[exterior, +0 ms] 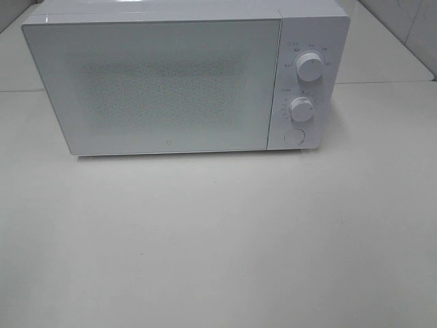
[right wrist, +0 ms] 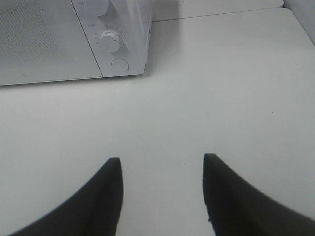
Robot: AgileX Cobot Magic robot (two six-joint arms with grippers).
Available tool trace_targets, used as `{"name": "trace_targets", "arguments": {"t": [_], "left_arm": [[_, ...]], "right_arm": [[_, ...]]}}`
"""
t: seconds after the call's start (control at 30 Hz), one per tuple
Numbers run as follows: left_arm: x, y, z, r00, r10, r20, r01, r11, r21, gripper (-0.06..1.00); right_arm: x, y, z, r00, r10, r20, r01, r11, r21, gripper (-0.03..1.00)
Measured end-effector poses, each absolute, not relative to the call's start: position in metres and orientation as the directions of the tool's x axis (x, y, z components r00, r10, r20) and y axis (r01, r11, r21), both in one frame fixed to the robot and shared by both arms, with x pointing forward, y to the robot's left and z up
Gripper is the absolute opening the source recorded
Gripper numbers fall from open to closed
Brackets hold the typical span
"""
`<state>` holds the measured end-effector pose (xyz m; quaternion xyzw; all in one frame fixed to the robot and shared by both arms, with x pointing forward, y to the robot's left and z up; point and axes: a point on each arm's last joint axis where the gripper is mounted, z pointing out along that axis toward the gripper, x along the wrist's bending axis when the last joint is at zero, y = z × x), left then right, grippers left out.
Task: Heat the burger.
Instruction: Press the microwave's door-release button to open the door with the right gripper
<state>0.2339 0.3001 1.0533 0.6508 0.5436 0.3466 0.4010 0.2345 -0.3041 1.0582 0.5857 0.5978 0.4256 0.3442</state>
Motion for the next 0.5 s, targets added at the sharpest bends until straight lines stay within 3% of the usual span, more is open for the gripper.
{"name": "trace_targets", "arguments": {"t": [0.5], "left_arm": [[0.2339,0.3001,1.0533,0.169,0.986,0.015,0.430,-0.087,0.899,0.00]], "right_arm": [[0.2345,-0.3041,1.0582,-0.077,0.993,0.087,0.407,-0.048,0.912,0.50]]}}
